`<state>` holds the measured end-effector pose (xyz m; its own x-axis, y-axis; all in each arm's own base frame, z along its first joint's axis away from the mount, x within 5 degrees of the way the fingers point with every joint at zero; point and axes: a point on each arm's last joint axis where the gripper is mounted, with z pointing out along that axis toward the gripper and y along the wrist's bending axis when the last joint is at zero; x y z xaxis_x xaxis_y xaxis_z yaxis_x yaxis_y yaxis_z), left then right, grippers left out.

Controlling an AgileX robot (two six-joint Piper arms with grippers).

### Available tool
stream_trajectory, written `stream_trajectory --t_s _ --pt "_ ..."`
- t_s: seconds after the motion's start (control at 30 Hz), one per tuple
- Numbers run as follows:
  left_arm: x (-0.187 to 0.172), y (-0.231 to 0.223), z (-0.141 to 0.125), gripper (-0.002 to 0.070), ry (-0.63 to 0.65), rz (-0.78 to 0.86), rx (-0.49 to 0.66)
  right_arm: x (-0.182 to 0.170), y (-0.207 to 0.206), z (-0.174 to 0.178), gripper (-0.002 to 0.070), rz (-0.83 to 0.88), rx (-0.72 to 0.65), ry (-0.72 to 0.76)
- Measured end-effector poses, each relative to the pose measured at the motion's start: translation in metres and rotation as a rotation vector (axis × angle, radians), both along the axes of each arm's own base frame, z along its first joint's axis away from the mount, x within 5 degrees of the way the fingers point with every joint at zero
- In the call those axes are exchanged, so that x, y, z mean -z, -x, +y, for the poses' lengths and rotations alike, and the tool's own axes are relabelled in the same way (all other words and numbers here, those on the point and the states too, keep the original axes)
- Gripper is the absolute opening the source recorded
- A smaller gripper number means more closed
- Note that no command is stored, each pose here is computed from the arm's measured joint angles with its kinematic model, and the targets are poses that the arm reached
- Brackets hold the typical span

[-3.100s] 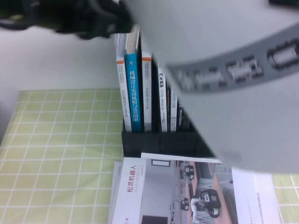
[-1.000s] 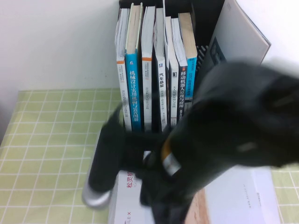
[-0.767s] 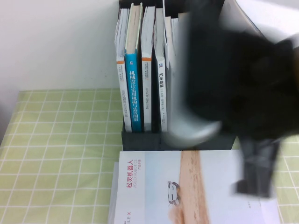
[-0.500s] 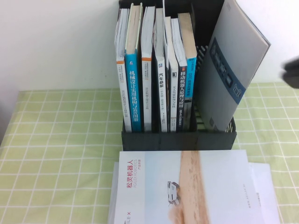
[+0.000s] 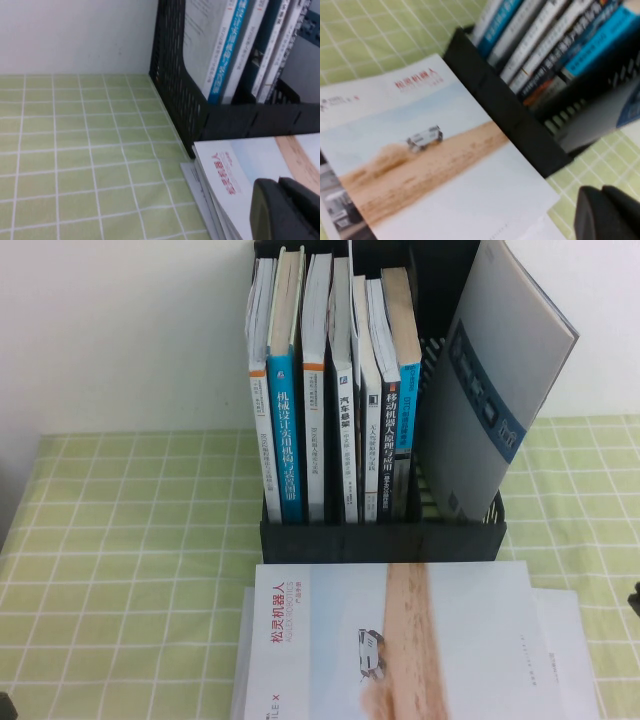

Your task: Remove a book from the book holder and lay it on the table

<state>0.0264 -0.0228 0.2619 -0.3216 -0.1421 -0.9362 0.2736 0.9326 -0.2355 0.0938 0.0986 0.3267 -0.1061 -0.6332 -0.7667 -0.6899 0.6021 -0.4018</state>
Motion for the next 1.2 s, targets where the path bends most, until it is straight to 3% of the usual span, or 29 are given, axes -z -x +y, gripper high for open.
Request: stream_trajectory --t_s 0.13,0.23,1.03,1.2 --pt "0.011 -0.01 0.002 -0.0003 0.033 -0.044 -0.04 0.035 -0.006 -0.008 -0.0001 0.005 0.144 -0.028" --pt "0.014 -0.011 0.002 -0.0003 0.038 -0.043 -0.044 0.042 -0.008 -0.011 -0.0001 -0.015 0.187 -0.046" --pt "0.015 -0.011 0.0 -0.0003 0.065 -0.035 -0.036 0.039 -0.009 -0.013 -0.0001 -0.039 0.21 -0.065" --pt "0.037 -0.017 0.004 -0.0003 0.01 0.014 -0.086 0.039 -0.009 -0.013 -0.0001 -0.039 0.21 -0.065"
